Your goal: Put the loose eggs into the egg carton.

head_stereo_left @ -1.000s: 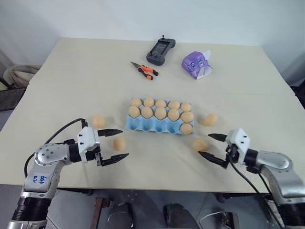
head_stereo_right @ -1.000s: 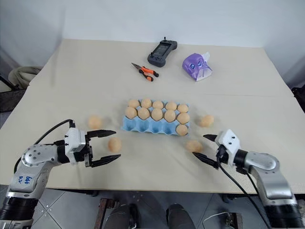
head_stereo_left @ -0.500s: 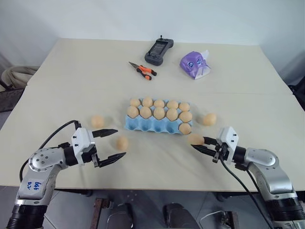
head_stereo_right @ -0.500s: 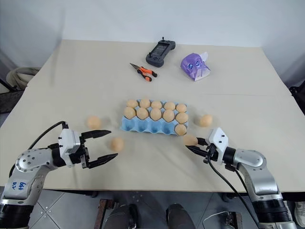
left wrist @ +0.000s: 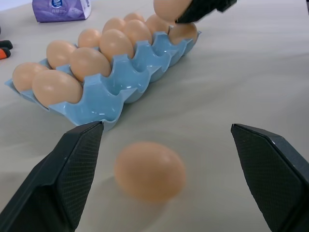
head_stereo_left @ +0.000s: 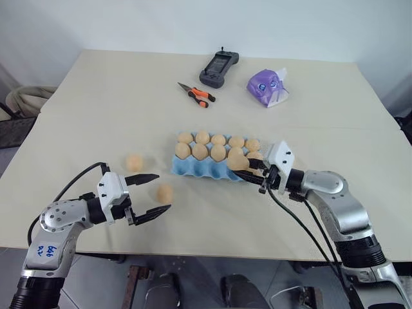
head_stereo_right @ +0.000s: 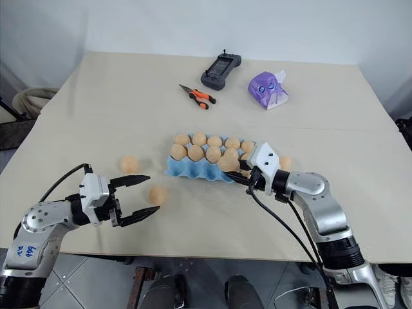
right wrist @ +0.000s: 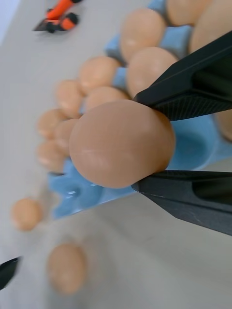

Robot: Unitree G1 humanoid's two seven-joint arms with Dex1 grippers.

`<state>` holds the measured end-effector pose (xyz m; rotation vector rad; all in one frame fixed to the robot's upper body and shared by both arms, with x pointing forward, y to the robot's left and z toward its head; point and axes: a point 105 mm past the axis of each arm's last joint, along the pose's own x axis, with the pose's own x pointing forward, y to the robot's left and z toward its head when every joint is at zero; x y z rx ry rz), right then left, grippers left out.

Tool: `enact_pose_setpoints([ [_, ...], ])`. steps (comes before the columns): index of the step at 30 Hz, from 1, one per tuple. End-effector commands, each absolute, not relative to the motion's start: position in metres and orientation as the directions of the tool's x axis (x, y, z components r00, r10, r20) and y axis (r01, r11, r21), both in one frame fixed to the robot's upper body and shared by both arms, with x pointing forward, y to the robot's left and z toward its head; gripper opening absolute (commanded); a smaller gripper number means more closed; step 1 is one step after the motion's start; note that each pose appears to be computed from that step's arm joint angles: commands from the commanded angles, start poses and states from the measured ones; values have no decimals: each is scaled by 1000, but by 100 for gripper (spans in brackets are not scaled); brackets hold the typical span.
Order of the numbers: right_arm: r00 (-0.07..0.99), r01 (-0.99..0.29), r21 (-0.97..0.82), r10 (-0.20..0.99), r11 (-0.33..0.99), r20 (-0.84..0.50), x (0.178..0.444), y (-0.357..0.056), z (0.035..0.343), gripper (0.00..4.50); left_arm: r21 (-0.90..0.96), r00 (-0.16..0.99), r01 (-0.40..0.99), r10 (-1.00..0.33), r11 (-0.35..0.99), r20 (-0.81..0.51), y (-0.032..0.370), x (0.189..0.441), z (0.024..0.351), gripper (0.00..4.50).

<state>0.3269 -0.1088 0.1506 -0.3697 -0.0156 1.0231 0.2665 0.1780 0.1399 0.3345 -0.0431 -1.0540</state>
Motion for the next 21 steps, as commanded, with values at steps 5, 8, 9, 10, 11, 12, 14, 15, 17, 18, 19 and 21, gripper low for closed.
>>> enact_pose_setpoints([
  [5, 510, -826, -327, 856, 459, -89, 325, -102, 166, 341, 313, 495, 838, -865, 448, -87, 175, 262, 151, 450],
  [8, 529, -810, -332, 846, 483, -61, 321, -115, 172, 447, 308, 493, 840, -865, 447, -90, 175, 262, 151, 450],
  [9, 544, -802, -330, 837, 498, -57, 320, -122, 173, 447, 307, 493, 840, -865, 447, -90, 175, 262, 150, 450],
  [10, 565, -789, -329, 824, 520, -53, 319, -131, 174, 447, 305, 492, 841, -866, 446, -91, 175, 262, 150, 450],
  [11, 580, -778, -328, 813, 536, -46, 317, -138, 175, 447, 304, 491, 842, -866, 445, -92, 175, 262, 150, 450],
  [12, 612, -754, -331, 790, 567, -40, 314, -151, 176, 447, 303, 490, 843, -867, 445, -91, 175, 262, 150, 450],
  [14, 667, -707, -341, 744, 619, -32, 308, -174, 176, 447, 298, 488, 845, -868, 444, -89, 175, 263, 150, 450],
  [15, 697, -682, -346, 716, 645, -37, 304, -187, 175, 447, 295, 488, 845, -868, 446, -87, 175, 264, 150, 450],
  [17, 751, -628, -363, 658, 688, -52, 293, -213, 170, 447, 267, 474, 858, -877, 439, -82, 174, 263, 149, 450],
  [18, 781, -593, -369, 622, 715, -50, 288, -226, 168, 447, 259, 476, 858, -876, 444, -75, 175, 265, 150, 450],
  [19, 805, -562, -372, 591, 738, -44, 283, -238, 166, 447, 250, 478, 858, -876, 449, -66, 175, 266, 151, 450],
  [21, 851, -500, -377, 524, 780, -45, 272, -260, 159, 447, 245, 484, 854, -874, 459, -49, 175, 271, 155, 450],
])
